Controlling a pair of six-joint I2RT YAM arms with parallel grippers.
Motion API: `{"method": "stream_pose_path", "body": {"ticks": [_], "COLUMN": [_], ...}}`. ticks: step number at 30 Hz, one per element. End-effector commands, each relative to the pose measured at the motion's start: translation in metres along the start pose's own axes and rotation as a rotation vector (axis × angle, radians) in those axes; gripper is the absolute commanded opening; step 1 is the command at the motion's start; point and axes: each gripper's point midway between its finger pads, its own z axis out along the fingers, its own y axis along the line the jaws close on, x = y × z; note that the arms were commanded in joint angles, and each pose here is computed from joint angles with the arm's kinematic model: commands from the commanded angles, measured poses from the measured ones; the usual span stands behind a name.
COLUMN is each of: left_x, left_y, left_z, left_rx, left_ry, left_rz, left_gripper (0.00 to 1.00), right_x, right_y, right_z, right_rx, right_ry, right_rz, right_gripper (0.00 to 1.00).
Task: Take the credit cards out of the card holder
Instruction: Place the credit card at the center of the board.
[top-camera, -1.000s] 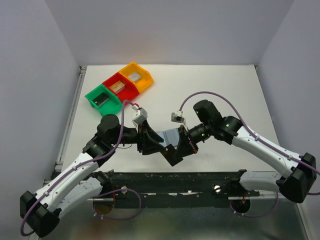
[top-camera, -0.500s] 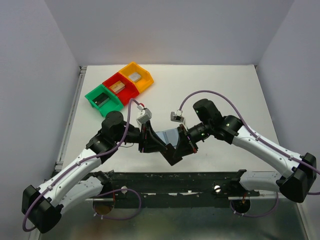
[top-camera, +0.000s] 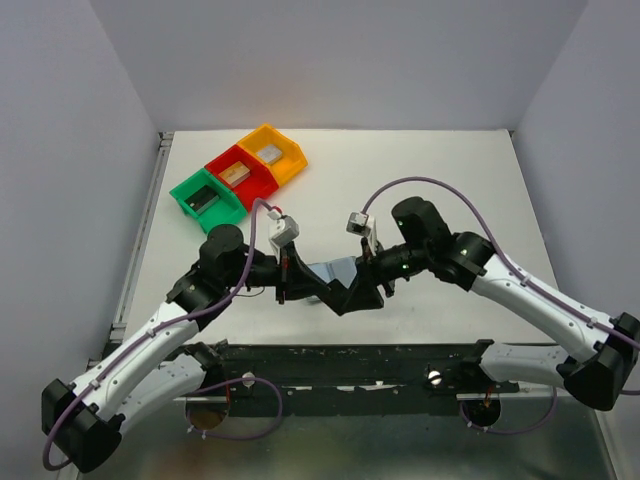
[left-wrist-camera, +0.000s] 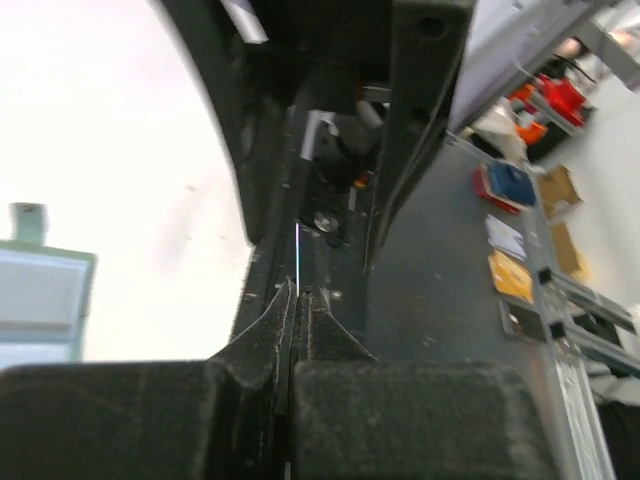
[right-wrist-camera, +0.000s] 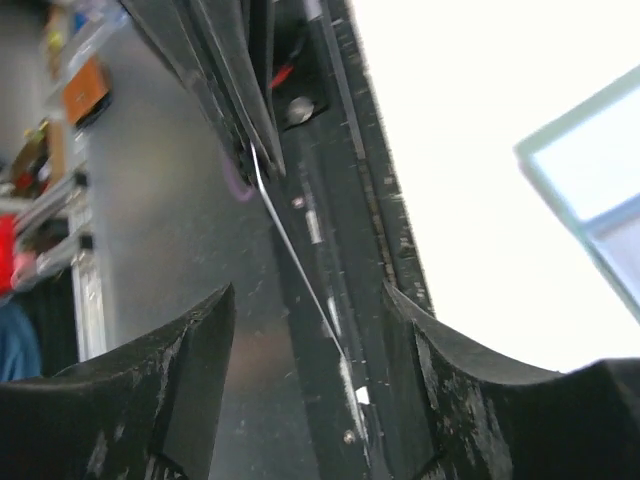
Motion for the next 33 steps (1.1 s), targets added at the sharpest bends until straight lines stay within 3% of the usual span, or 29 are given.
{"method": "stream_pose_path", "body": {"ticks": [1,6,11,14,21,26,30,33], "left_x": [-0.031,-0.067,-0.079,-0.081,-0.075,-0.064,-0.052,-0.042], "left_y": [0.045,0.119,0.171,0.191,0.248,0.293,0.319,0.329], "left_z": [-0.026,-0.091,-0.14,-0.15,-0.143,-0.143,-0.131,-0.122], "left_rx": [-0.307,-0.685,-0.916,-0.92,-0.988,-1.011,-0.951,-0.898], "left_ry": [-0.145,-0.418,-0.761,-0.914,-0.849,-0.766,-0.646,-0.632], "left_rz": [0.014,-0.163,-0.351,-0.357,-0.453,-0.565,-0.664,-0.701], "left_gripper": [0.0,0.0,0.0,0.0,0.0,0.0,0.0,0.0], "right_x": [-0.04,-0.064,-0.063,-0.056,-0.039,-0.035,-0.027,-0.023], "right_y": [-0.031,-0.054,-0.063,-0.071,-0.072,-0.082,-0.088,-0.092], "right_z": [-0.037,-0.091,-0.102,-0.094,-0.053,-0.041,-0.037,-0.038], "right_rx": [0.339,0.65,0.69,0.68,0.535,0.525,0.539,0.562], "right_ry": [-0.194,-0.441,-0.607,-0.632,-0.509,-0.511,-0.487,-0.474], "right_rz": [0.014,0.031,0.04,0.085,0.157,0.214,0.224,0.219], "right_gripper": [0.69,0.7,0.7,0.68,0.66,0.65,0.65,0.65]}}
